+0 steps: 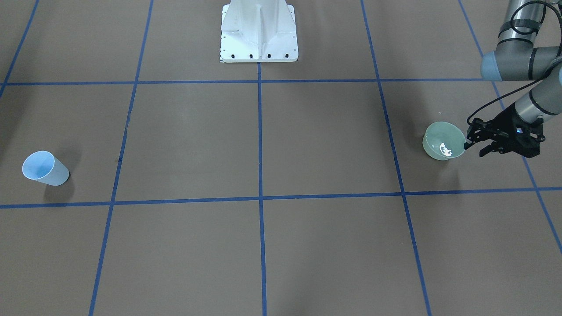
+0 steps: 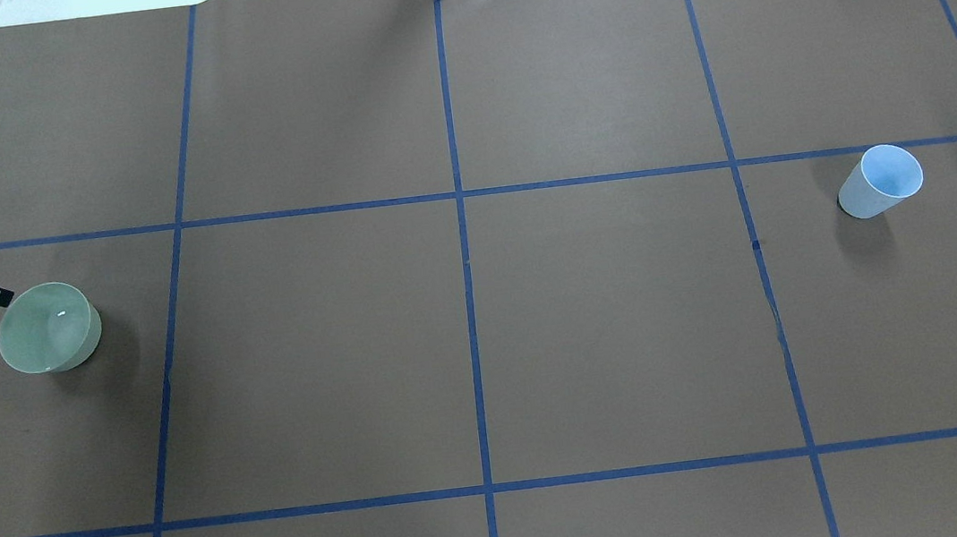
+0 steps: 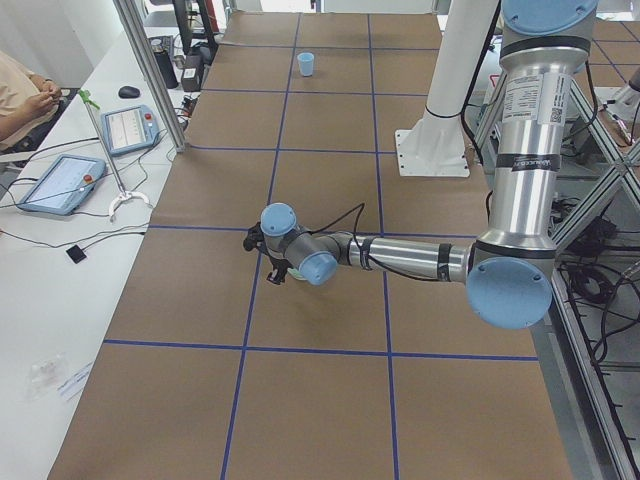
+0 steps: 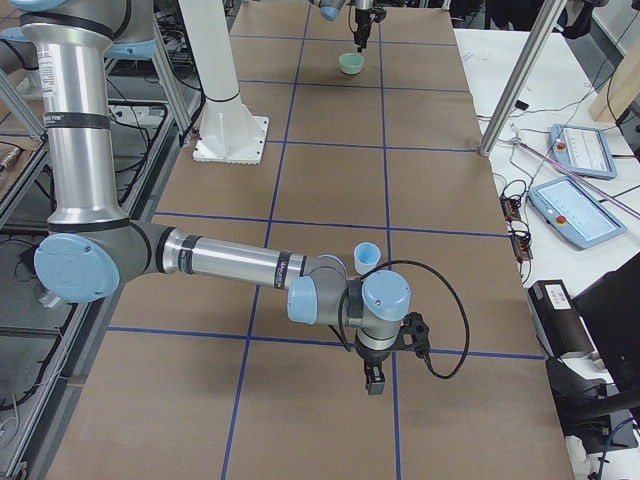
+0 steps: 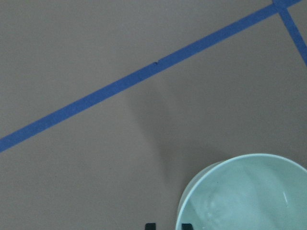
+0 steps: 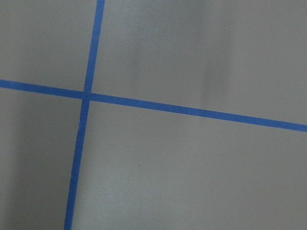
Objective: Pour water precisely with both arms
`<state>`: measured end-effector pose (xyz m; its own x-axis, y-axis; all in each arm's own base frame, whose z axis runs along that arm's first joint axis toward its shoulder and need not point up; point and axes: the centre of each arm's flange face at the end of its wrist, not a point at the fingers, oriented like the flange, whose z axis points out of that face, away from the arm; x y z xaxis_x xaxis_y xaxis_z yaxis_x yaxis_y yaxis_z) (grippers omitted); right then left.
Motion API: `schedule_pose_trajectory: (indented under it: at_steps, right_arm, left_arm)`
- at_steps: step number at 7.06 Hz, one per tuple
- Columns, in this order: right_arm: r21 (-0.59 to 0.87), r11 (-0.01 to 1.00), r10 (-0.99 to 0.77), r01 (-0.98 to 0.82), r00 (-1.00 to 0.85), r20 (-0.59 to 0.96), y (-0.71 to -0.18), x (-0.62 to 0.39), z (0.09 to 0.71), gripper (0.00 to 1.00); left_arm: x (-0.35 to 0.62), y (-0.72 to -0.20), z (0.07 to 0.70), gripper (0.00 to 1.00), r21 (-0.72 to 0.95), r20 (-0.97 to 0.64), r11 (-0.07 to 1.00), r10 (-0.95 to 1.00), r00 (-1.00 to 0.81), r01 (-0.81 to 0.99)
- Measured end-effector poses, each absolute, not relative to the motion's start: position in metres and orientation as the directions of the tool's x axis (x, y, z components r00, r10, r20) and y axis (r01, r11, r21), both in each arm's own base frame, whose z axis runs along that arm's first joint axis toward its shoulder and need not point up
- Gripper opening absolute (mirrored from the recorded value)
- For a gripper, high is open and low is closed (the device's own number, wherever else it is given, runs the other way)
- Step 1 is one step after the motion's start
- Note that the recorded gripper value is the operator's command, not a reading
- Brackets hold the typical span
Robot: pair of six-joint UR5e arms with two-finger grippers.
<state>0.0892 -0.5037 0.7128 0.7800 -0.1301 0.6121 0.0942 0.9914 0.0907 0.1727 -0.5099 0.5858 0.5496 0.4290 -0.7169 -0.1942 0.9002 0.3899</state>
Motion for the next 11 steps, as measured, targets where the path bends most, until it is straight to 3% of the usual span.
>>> schedule_pose_trajectory:
  at_steps: [3, 7, 11]
  right_arm:
    - [0.085, 0.992, -0.127, 0.095, 0.779, 0.614, -0.503, 0.089, 0.715, 1.00]
    - [0.083, 0.992, -0.126, 0.095, 0.780, 0.613, -0.503, 0.089, 0.716, 1.00]
    - [0.078, 0.992, -0.124, 0.096, 0.781, 0.612, -0.502, 0.088, 0.719, 1.00]
  left_arm:
    - [0.103, -0.528, 0.576, 1.00, 0.374, -0.739, 0.922, 0.360, 0.570, -0.097]
    - [-0.011, -0.536, 0.608, 1.00, 0.404, -0.612, 0.894, 0.421, 0.670, -0.192]
    - [-0.076, -0.528, 0.608, 1.00, 0.335, -0.603, 0.926, 0.351, 0.716, -0.172]
